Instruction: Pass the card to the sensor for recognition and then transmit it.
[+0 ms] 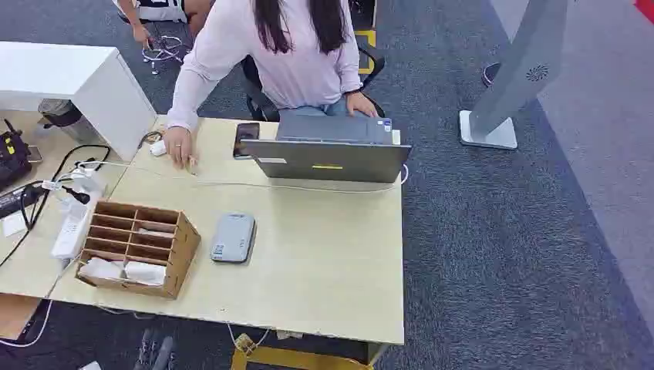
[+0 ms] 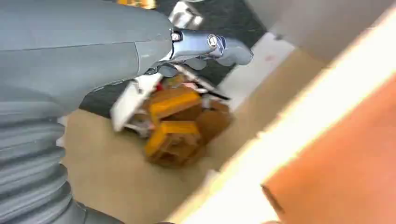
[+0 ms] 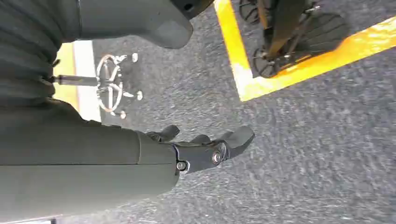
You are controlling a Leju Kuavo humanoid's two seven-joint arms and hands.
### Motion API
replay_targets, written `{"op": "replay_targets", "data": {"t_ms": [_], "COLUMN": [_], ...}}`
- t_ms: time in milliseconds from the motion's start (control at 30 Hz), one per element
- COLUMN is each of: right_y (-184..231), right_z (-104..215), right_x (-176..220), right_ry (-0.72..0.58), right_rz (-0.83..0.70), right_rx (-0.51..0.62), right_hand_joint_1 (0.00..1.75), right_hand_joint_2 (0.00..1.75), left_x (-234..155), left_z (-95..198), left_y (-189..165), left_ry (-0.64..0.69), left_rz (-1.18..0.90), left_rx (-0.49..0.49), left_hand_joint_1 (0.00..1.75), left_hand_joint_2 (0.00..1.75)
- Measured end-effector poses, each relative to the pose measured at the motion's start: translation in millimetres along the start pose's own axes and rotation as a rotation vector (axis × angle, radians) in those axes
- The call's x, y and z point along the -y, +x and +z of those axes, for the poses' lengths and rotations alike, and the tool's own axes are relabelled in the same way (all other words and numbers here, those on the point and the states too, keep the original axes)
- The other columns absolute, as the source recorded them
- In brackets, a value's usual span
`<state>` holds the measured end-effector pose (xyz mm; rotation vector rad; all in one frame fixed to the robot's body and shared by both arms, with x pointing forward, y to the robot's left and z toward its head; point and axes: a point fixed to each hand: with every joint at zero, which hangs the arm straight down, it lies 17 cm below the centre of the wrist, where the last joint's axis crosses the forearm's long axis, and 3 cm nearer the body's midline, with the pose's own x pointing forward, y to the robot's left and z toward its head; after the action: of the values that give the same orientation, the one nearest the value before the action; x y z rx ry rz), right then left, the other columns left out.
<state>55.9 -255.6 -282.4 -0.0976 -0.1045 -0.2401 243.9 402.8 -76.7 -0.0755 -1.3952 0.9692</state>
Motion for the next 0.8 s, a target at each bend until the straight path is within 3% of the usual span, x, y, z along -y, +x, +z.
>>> {"op": "replay_targets", "data": {"t_ms": [267, 500, 667, 733, 800], "right_y": [-15.5, -25.5, -34.3, -40.1, -40.8], "right_z": [0.8, 1.7, 2.8, 3.6, 4.0], "right_x": [-0.8, 0.4, 1.5, 2.6, 1.3], "right_ry": [-0.026, -0.044, -0.057, -0.062, -0.056], "right_rz": [0.025, 0.047, 0.075, 0.108, 0.141], "right_rx": [-0.071, -0.12, -0.157, -0.183, -0.186], "right_hand_joint_1": [0.0, 0.0, 0.0, 0.0, 0.0], "right_hand_joint_2": [1.75, 1.75, 1.75, 1.75, 1.75], "left_x": [16.7, 7.2, 2.2, 4.9, 22.4], "left_z": [12.0, 29.6, 54.2, 66.7, 69.8], "left_y": [68.7, 121.6, 175.5, 205.4, 224.9], "left_ry": [-0.018, 0.053, 0.118, 0.154, 0.103], "left_rz": [0.006, 0.024, 0.02, -0.003, -0.059], "left_rx": [0.19, 0.337, 0.487, 0.592, 0.653], "left_hand_joint_1": [0.0, 0.0, 0.0, 0.0, 0.0], "left_hand_joint_2": [1.75, 1.75, 1.75, 1.75, 1.75]}}
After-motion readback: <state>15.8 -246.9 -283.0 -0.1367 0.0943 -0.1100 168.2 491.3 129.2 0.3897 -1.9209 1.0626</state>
